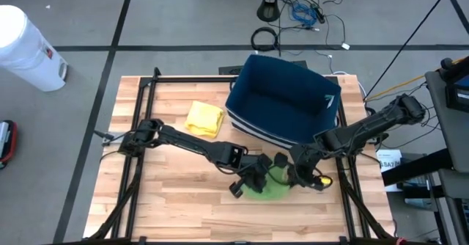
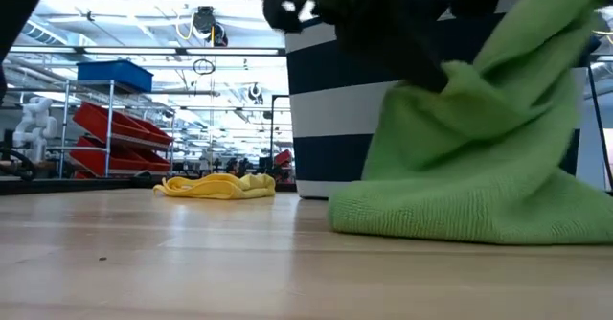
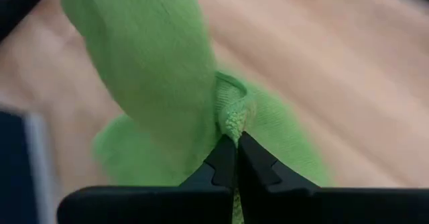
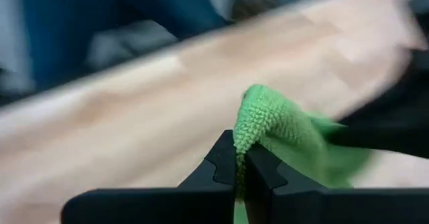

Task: Fold towel
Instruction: Fold the green towel

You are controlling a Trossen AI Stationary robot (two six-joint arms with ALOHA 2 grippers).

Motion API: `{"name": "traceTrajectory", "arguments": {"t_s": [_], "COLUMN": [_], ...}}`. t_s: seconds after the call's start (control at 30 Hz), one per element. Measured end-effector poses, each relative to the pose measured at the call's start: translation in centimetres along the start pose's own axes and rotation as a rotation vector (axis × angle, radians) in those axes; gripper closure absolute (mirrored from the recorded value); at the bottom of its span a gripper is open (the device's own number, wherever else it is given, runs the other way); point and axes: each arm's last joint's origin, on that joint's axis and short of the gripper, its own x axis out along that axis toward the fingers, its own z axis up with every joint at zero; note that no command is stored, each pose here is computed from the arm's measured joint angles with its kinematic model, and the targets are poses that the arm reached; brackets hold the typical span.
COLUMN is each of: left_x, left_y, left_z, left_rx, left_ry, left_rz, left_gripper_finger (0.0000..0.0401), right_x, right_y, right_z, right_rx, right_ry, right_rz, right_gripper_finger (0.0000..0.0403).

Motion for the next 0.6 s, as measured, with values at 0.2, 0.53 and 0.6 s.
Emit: {"name": "traceTrajectory", "arguments": {"t_s": [0.2,0.53,0.6], "left_x": [0.0,-0.1,-0.1], "left_y": [-0.1,0.0,0.0], "left_z": [0.0,-0.6,-0.5], "left_rx": [0.063,0.065,0.056], "left_ry": [0.06,0.226,0.23], "left_rz": [0.064,0.217,0.225], "left_gripper_finger": [0.0349,0.0296,0.0291], "right_x": [-1.9,-3.9,-3.9], "right_y": [0.2,0.5,0.5], "right_z": [0.1,-0.4,-0.5], "right_rx": [-0.038,0.001,0.032], "right_ry": [0.071,0.221,0.223], "right_rz": [-0.181,-0.389,-0.387], "right_gripper_finger": [0.0382,0.0325,0.0307]}}
